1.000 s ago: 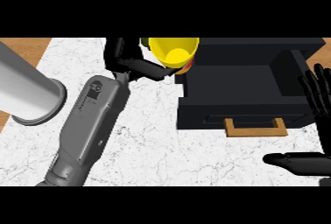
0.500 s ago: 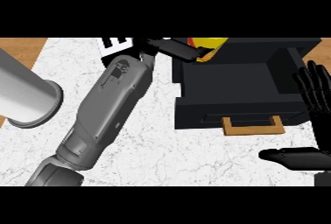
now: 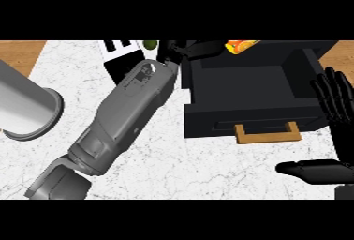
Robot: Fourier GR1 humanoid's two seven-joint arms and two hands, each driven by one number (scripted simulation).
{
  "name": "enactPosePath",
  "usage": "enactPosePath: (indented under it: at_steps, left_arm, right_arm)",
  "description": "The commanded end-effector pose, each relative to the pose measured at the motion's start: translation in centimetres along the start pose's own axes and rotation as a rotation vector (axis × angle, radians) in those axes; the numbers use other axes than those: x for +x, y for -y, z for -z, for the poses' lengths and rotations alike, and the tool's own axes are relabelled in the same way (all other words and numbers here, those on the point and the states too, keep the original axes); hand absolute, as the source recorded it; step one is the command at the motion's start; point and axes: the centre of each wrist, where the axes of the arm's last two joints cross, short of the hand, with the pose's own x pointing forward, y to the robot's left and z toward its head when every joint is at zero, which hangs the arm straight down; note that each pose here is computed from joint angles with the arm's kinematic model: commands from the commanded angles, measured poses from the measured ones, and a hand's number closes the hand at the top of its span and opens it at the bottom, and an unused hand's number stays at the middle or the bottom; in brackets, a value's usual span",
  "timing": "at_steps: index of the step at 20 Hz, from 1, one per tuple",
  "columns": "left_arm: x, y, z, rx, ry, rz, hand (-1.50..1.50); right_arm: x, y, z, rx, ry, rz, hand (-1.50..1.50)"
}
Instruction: Pick up the cup, place it into the drawer and close the drawer
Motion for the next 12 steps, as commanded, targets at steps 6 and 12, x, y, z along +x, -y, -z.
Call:
enactPosePath:
  at_steps: [6, 12]
  left_arm:
    - [-1.5, 1.5, -0.7, 0.005, -0.083, 0.148, 1.50]
    - [-2.4, 2.4, -1.7, -0.070, -0.148, 0.212, -1.50]
  right_arm:
    - [1.0, 1.0, 1.8, 0.011, 0.019, 0.007, -1.50]
    - [0.5, 0.5, 1.3, 0.016, 0.021, 0.013, -1.50]
